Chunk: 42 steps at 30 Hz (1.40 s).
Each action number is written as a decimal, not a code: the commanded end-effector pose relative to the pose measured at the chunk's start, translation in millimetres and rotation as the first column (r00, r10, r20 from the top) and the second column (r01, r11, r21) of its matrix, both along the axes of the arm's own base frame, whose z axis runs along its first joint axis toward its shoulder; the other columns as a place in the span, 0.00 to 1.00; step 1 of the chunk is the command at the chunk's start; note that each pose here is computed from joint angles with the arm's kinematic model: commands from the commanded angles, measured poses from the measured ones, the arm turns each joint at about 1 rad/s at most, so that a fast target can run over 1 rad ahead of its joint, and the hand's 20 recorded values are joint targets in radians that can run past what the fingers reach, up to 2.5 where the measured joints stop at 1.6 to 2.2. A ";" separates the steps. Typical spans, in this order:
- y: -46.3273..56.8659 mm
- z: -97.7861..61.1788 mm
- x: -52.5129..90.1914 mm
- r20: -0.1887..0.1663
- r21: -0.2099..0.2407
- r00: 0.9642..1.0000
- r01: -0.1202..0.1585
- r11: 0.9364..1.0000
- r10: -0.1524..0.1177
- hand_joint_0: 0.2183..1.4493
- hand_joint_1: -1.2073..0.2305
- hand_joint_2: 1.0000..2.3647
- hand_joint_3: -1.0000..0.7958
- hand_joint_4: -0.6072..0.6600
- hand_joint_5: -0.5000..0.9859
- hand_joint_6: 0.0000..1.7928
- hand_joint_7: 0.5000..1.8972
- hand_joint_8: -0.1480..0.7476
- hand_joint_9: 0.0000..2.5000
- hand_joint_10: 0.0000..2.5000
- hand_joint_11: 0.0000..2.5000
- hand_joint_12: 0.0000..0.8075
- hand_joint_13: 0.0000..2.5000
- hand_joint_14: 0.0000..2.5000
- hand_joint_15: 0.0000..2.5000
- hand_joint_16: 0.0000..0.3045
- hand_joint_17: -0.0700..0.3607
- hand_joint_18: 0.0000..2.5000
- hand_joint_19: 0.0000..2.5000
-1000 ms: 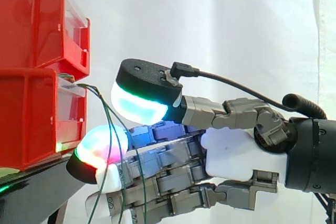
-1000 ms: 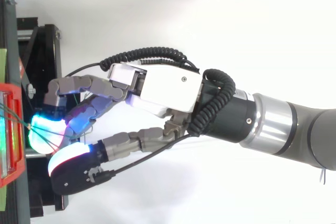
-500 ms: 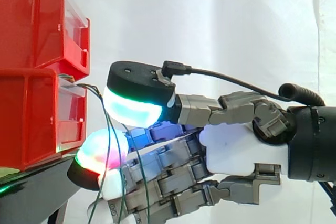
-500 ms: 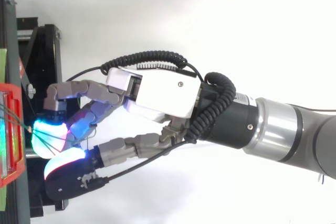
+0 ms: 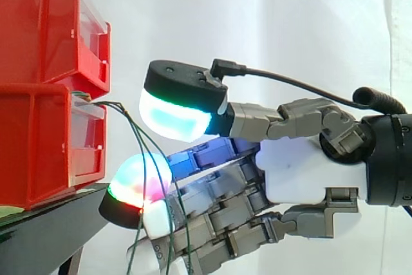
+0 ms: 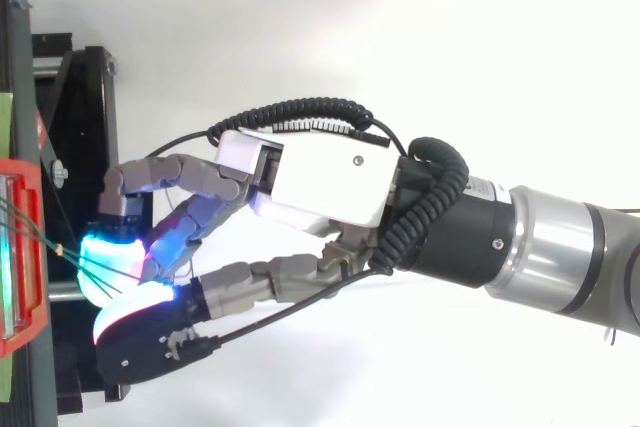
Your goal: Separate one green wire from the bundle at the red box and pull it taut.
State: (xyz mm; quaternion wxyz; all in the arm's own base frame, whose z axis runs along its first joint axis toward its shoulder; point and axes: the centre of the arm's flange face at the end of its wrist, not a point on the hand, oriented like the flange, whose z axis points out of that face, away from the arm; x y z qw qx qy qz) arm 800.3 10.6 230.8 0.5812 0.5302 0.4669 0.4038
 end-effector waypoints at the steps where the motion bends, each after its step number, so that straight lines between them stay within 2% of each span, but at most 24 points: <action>1: 0.1 5.3 1.4 0.008 -0.002 1.000 0.002 1.000 -0.002 0.30 0.43 0.00 0.31 0.68 0.26 0.34 0.56 0.60 0.41 0.00 0.18 0.51 0.33 0.00 0.13 0.16 0.41 0.28 0.16; 5: 1.0 15.4 4.9 0.015 -0.004 1.000 0.003 1.000 -0.002 0.30 0.43 0.00 0.31 0.68 0.27 0.33 0.58 0.60 0.41 0.01 0.18 0.51 0.33 0.00 0.14 0.16 0.42 0.28 0.16; 9: 0.9 23.7 6.5 0.009 -0.014 1.000 0.007 1.000 -0.007 0.30 0.43 0.00 0.31 0.69 0.27 0.31 0.60 0.60 0.41 0.01 0.18 0.51 0.33 0.00 0.14 0.16 0.42 0.28 0.16; 10: -0.6 25.2 6.6 0.006 -0.015 1.000 0.012 1.000 -0.012 0.30 0.43 0.00 0.31 0.68 0.27 0.30 0.62 0.61 0.41 0.00 0.18 0.51 0.33 0.00 0.14 0.16 0.42 0.28 0.16; 11: -4.5 28.6 5.4 -0.009 -0.019 0.999 0.041 0.999 -0.041 0.30 0.43 0.00 0.31 0.68 0.27 0.30 0.62 0.60 0.41 0.00 0.18 0.51 0.33 0.00 0.14 0.16 0.42 0.28 0.16; 15: -6.0 26.8 5.0 -0.011 -0.021 0.998 0.056 0.998 -0.056 0.30 0.43 0.00 0.31 0.68 0.27 0.29 0.63 0.60 0.41 0.01 0.18 0.51 0.33 0.00 0.14 0.16 0.42 0.29 0.16; 20: -5.7 24.5 5.6 -0.008 -0.029 0.998 0.054 0.998 -0.055 0.30 0.43 0.00 0.31 0.69 0.28 0.29 0.64 0.60 0.41 0.00 0.18 0.51 0.33 0.00 0.14 0.16 0.42 0.29 0.15; 25: -5.9 19.6 6.1 0.014 -0.030 0.998 0.058 0.998 -0.058 0.32 0.42 0.01 0.33 0.68 0.28 0.29 0.65 0.60 0.41 0.00 0.18 0.51 0.33 0.00 0.14 0.16 0.41 0.28 0.16; 28: -7.2 22.2 6.5 0.018 -0.028 0.998 0.061 0.998 -0.061 0.33 0.41 0.01 0.35 0.67 0.27 0.31 0.65 0.60 0.41 0.01 0.18 0.51 0.33 0.00 0.13 0.16 0.41 0.29 0.16; 30: -7.1 23.4 6.8 0.018 -0.028 0.998 0.061 0.998 -0.061 0.33 0.41 0.01 0.36 0.66 0.26 0.33 0.62 0.60 0.41 0.00 0.19 0.50 0.34 0.00 0.14 0.16 0.41 0.29 0.15; 35: -7.2 24.0 6.9 0.019 -0.027 0.998 0.063 0.998 -0.062 0.32 0.39 0.01 0.42 0.67 0.23 0.41 0.47 0.60 0.39 0.01 0.21 0.51 0.33 0.00 0.14 0.16 0.42 0.29 0.15; 42: -8.5 23.3 6.2 0.012 -0.026 0.998 0.063 0.998 -0.062 0.32 0.37 0.01 0.45 0.68 0.20 0.46 0.44 0.61 0.38 0.01 0.23 0.52 0.33 0.00 0.14 0.16 0.42 0.29 0.15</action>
